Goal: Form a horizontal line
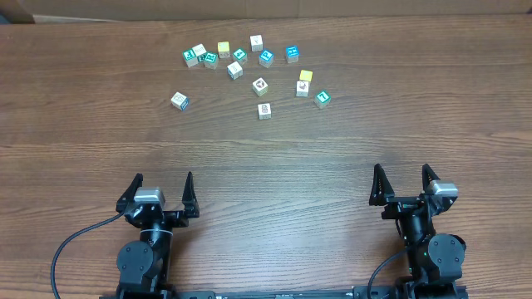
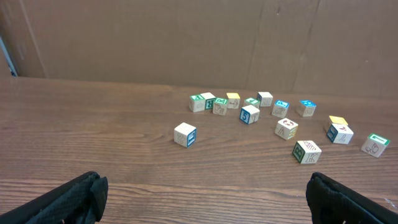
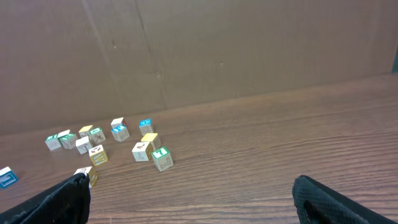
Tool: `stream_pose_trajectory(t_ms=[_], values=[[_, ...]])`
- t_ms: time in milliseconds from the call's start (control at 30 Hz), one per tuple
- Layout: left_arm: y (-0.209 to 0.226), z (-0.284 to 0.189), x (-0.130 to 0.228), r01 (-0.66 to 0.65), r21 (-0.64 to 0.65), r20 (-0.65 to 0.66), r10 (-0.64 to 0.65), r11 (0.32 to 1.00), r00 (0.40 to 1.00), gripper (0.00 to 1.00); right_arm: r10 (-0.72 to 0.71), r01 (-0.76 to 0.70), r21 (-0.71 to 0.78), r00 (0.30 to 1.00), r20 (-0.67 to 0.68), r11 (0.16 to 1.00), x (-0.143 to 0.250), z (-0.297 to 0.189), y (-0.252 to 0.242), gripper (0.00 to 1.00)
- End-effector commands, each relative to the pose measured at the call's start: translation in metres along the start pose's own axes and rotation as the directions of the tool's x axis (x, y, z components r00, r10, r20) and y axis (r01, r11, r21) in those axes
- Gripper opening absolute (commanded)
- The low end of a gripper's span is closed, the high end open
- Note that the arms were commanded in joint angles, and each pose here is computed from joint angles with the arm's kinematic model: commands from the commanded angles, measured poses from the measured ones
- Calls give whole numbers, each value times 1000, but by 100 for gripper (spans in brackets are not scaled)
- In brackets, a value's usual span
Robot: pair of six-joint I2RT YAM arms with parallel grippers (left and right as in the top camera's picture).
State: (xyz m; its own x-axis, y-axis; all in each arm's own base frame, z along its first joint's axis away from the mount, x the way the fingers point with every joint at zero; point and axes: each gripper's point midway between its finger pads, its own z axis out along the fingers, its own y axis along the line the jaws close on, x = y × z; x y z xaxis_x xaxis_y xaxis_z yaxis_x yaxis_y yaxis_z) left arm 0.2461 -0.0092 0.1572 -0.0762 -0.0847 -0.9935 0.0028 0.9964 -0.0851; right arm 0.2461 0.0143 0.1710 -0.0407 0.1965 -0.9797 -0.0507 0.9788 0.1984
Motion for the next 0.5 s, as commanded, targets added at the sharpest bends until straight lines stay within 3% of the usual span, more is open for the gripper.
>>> stream_pose_trajectory(t_ms=[0, 233, 467], values=[[0, 0, 0, -25, 2, 6, 25, 1000, 1000, 99, -8, 8, -5, 1000, 5, 1000, 1, 0, 0, 100], [2, 0, -3, -24, -11, 15, 24, 1000, 1000, 100, -8, 8, -5, 1000, 5, 1000, 1, 0, 0, 100], [-4, -4, -33, -17, 20, 116, 14, 1000, 993, 99, -8, 8, -5, 1000, 5, 1000, 1, 0, 0, 100]])
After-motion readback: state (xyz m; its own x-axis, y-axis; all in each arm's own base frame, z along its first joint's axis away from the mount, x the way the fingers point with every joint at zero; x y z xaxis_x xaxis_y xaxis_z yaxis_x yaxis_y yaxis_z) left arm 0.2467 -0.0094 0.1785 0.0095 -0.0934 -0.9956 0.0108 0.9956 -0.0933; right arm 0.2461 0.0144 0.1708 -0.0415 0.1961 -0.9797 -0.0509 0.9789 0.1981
